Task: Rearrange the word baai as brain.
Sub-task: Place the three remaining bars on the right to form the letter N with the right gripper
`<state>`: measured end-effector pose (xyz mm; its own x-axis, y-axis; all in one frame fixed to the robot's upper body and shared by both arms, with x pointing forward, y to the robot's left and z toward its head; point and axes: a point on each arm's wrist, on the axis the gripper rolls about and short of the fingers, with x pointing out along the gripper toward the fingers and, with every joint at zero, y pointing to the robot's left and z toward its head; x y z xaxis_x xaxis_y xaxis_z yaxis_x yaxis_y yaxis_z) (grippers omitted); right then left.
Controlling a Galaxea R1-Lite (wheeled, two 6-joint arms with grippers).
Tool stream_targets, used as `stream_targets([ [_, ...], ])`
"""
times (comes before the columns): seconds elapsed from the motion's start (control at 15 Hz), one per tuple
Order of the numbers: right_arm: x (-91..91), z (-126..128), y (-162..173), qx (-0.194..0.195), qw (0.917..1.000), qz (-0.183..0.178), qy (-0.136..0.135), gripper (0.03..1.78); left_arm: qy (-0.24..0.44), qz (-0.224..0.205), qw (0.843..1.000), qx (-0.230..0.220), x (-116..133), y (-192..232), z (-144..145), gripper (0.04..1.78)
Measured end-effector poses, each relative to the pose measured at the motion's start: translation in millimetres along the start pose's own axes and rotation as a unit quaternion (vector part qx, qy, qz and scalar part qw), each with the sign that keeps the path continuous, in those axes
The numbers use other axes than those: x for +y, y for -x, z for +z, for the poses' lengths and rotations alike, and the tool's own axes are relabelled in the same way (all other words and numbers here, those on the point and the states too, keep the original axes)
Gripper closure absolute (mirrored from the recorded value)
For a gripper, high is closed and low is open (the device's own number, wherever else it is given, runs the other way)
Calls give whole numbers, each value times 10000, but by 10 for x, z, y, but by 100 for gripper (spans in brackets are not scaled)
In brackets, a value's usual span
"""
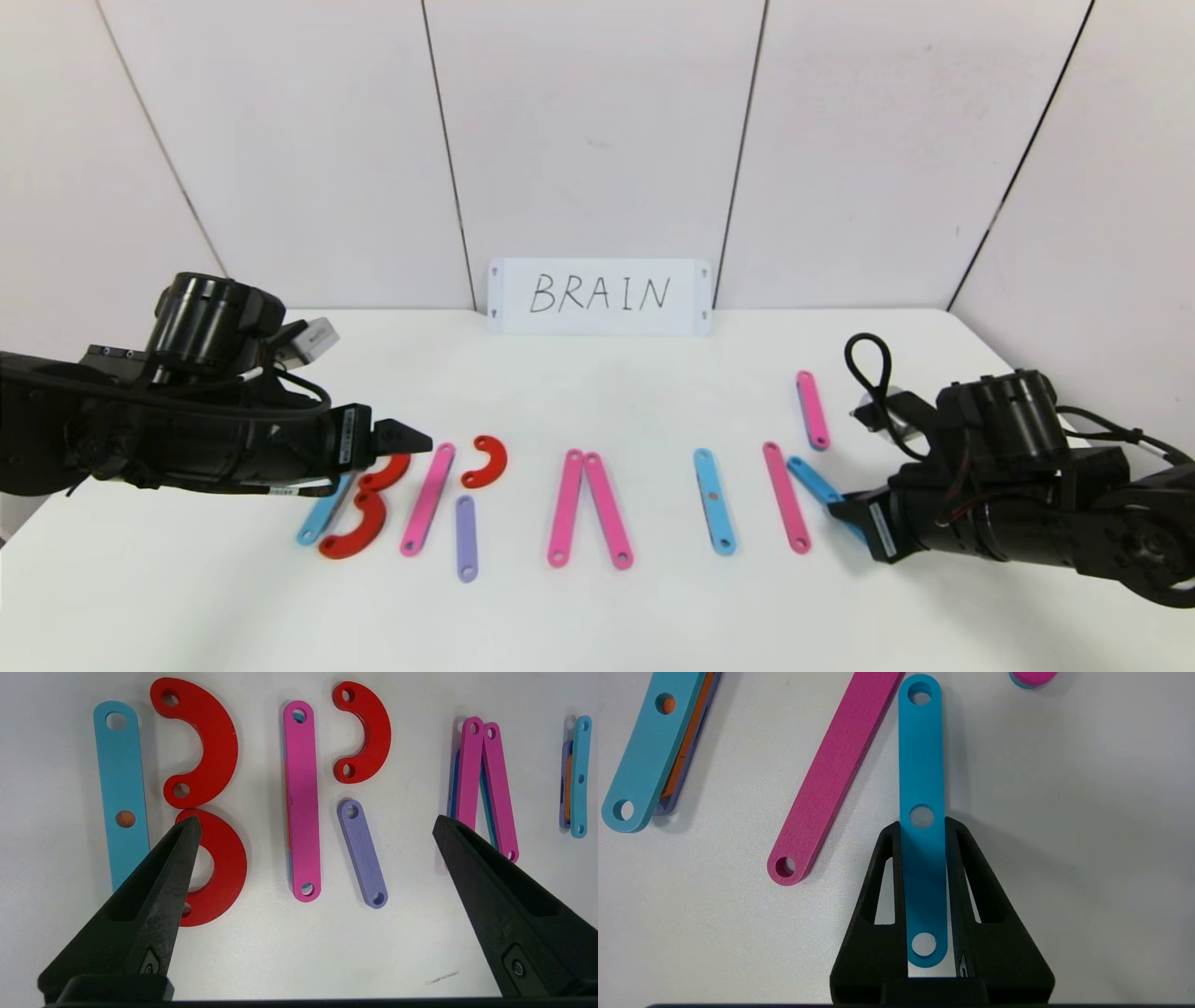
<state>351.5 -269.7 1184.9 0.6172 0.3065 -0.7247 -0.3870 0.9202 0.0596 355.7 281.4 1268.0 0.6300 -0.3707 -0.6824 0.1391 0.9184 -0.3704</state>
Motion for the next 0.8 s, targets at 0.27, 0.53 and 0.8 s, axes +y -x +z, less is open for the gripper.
stream_targets([
  [0.27, -27, 16, -35, -60, 10000, 16, -1, 152, -1, -1, 10000, 0, 1, 0, 0, 8],
  [0.53, -98, 12, -95, -235, 9997, 19, 41, 152, -1, 1, 10000, -1, 1, 0, 0, 8],
  [0.8, -111, -5, -118, -190, 9998, 13, 19, 152, -3, 1, 10000, -2, 1, 0, 1, 8],
])
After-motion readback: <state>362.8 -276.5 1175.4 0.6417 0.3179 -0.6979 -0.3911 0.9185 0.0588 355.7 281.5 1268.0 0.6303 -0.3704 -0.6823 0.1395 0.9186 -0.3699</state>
